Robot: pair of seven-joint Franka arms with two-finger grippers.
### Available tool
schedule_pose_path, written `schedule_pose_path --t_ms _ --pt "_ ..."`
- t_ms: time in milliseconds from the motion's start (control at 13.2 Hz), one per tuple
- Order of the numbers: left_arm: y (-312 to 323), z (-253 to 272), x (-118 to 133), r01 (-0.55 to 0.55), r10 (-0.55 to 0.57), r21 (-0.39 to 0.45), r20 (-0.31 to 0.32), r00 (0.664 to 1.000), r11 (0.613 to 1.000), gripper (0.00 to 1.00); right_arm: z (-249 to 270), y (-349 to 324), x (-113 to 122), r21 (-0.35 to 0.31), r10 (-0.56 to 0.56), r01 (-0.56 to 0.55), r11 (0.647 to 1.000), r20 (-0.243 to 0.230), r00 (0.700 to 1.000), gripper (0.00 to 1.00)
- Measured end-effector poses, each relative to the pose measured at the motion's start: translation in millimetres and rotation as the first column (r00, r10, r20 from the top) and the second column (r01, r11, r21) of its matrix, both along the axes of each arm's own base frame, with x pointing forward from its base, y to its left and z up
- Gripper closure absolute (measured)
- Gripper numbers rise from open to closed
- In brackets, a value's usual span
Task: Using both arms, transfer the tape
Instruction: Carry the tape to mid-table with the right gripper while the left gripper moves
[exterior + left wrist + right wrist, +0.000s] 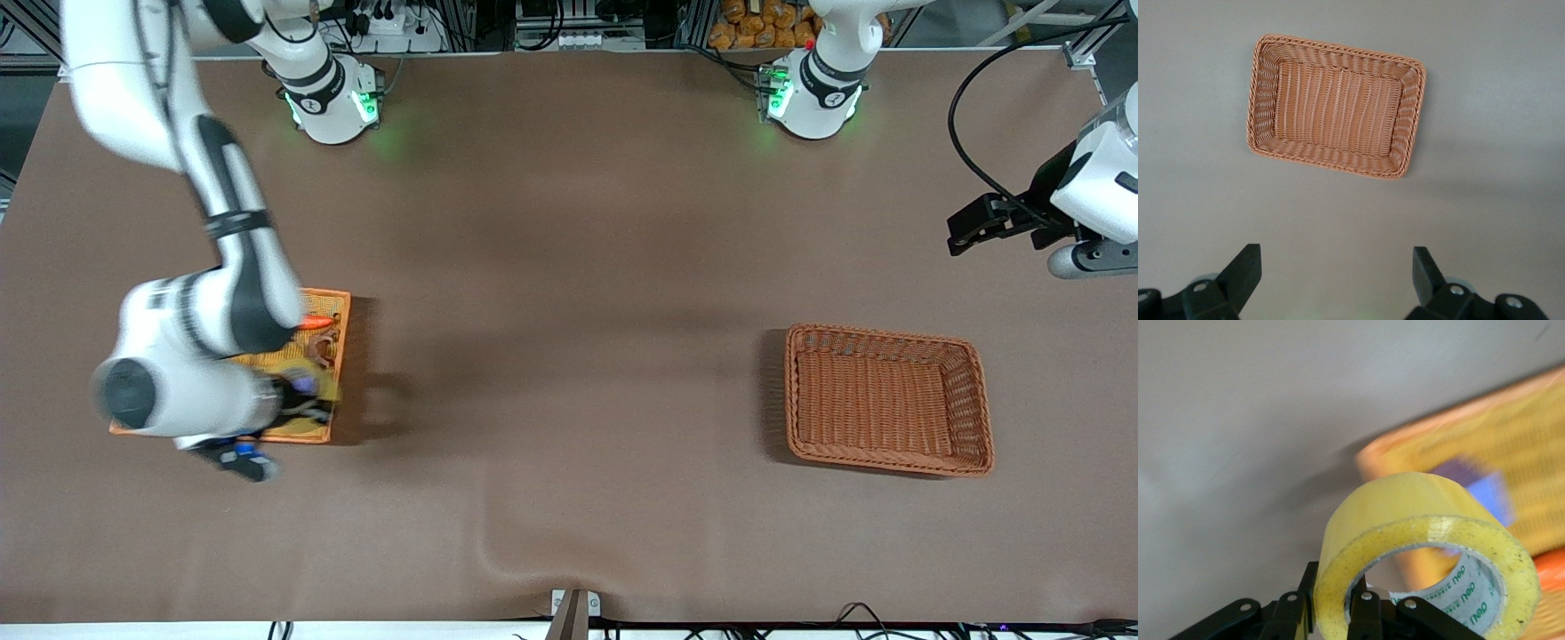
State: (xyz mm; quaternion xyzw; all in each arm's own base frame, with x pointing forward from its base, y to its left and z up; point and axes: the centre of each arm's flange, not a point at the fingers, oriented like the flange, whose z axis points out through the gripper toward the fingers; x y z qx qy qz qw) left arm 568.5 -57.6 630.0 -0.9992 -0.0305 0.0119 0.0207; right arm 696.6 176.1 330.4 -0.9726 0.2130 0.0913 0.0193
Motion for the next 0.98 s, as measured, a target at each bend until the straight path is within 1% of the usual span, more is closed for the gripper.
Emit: schedule_pose_path --t_ms 151,227,303,378,530,605,681,757,832,984 --pt "-1 -1 4 0.003 -0.003 -0.004 0.019 1.0 1.0 0.0 -3 86 -28 -0.012 0.006 -0.007 1.0 -0.019 1.0 0.78" --pt "-3 -7 9 0.008 -0.008 -0.009 0.026 1.0 1.0 0.0 -6 129 -47 -0.004 0.022 -0.022 1.0 -0.033 0.999 0.78" --pt "-9 -15 17 0.02 -0.019 -0.016 0.034 0.999 1.0 0.0 -11 175 -70 0.003 0.027 -0.027 1.0 -0.053 0.998 0.78" --pt "-19 -28 26 0.037 -0.036 -0.024 0.04 0.999 0.999 0.0 -17 217 -94 0.005 0.032 -0.032 0.999 -0.061 0.998 0.78" --pt "-55 -59 41 0.099 -0.097 -0.043 0.036 0.995 0.994 0.0 -31 296 -143 0.01 0.042 -0.042 0.999 -0.032 0.999 0.78" --pt "-81 -77 46 0.129 -0.127 -0.054 0.033 0.991 0.99 0.0 -36 323 -163 0.009 0.037 -0.037 0.999 -0.02 0.999 0.78" --pt "-107 -94 50 0.144 -0.142 -0.064 0.03 0.989 0.988 0.0 -40 336 -174 0.004 0.032 -0.032 0.999 -0.017 0.999 0.77" --pt "-128 -112 53 0.148 -0.147 -0.073 0.021 0.989 0.986 0.0 -40 335 -174 0.001 0.024 -0.024 1.0 -0.016 1.0 0.7" --pt "-138 -128 56 0.148 -0.147 -0.078 0.009 0.989 0.986 0.0 -39 326 -165 -0.007 0.011 -0.011 1.0 -0.011 1.0 0.62" --pt "-134 -147 65 0.137 -0.138 -0.077 -0.007 0.99 0.988 0.0 -39 296 -139 -0.038 -0.005 0.005 0.999 0.009 1.0 0.38"
